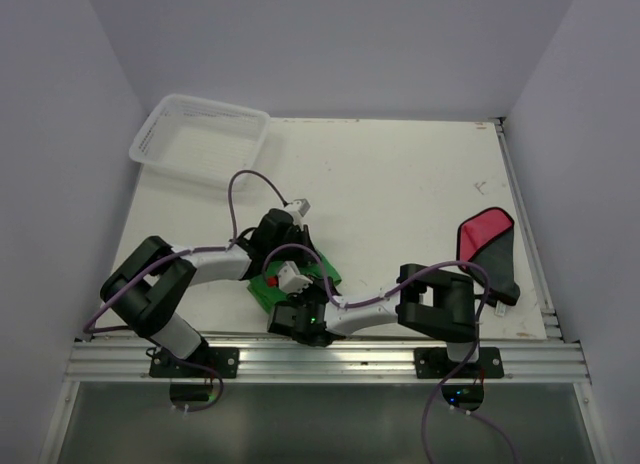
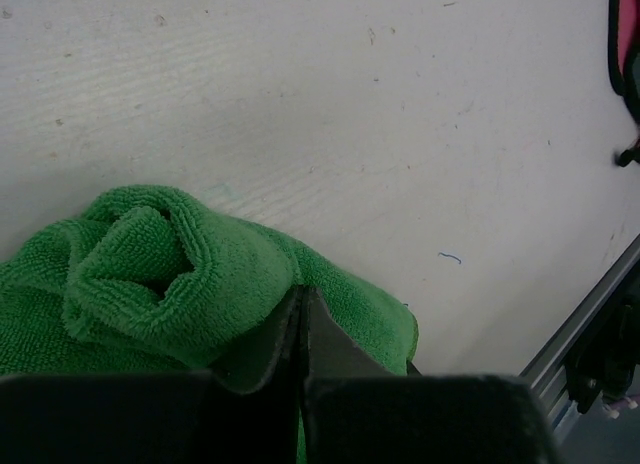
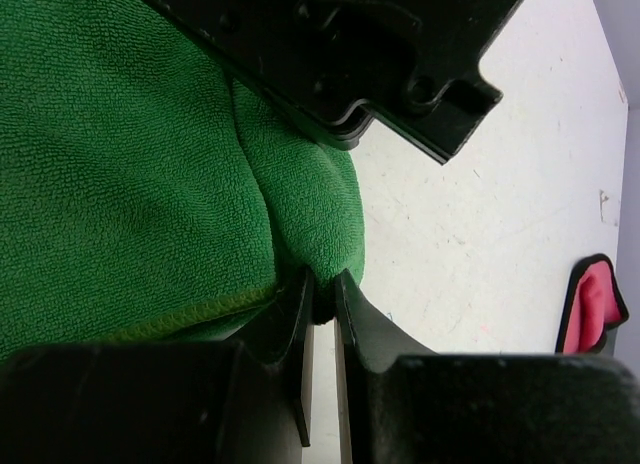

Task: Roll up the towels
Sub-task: Roll the towel

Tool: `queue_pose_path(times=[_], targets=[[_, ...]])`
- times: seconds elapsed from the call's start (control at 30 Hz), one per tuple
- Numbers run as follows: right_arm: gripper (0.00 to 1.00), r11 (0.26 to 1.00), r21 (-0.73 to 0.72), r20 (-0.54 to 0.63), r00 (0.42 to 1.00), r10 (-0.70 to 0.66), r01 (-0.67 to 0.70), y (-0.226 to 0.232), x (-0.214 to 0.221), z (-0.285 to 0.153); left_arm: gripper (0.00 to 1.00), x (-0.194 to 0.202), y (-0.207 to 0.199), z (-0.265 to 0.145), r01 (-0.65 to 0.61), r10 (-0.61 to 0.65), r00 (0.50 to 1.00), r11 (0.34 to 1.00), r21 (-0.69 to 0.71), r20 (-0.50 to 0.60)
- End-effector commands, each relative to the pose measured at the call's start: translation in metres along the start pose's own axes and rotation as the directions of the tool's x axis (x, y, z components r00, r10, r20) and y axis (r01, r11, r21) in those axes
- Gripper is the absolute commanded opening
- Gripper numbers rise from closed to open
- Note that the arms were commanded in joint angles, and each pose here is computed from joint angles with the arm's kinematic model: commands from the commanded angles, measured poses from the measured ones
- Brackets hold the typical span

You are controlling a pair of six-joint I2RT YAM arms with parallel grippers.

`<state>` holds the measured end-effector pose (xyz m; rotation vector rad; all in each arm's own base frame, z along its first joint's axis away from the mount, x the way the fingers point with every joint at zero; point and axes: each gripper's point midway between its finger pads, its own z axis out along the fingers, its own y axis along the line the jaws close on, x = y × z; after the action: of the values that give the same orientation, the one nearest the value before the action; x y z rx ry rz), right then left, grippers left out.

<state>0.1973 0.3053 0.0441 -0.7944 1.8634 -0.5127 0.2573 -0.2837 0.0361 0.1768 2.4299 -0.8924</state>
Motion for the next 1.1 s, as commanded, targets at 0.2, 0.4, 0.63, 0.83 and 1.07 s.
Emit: queue_pose_path(times=[0.2,0.4,0.63,0.83,1.07], targets=[[0.24,0.987,-0.035,0.026,0.987,0.161,-0.160,-0.014,-0.019,-0.014,0.01,0.025,0.026,0.003,0.031,-0.032,0.999,0.997,-0.071,-0.007],[0.36,0.953,-0.119,0.029,0.958,0.285,-0.280,-0.035,-0.033,-0.032,0.00,0.027,0.030,0.003,0.031,-0.031,0.999,0.996,-0.079,-0.005],[0.45,0.828,-0.282,-0.002,0.864,0.504,-0.484,-0.057,-0.046,-0.051,0.00,0.026,0.030,0.001,0.032,-0.032,0.999,0.996,-0.083,0.002],[0.47,0.527,-0.452,-0.272,0.673,0.688,-0.720,-0.047,-0.039,-0.025,0.00,0.029,0.032,-0.001,0.036,-0.036,0.999,0.996,-0.086,0.002],[0.58,0.418,-0.474,-0.425,0.617,0.662,-0.775,-0.026,-0.039,-0.005,0.00,0.026,0.030,-0.005,0.034,-0.033,0.999,0.997,-0.076,0.016]])
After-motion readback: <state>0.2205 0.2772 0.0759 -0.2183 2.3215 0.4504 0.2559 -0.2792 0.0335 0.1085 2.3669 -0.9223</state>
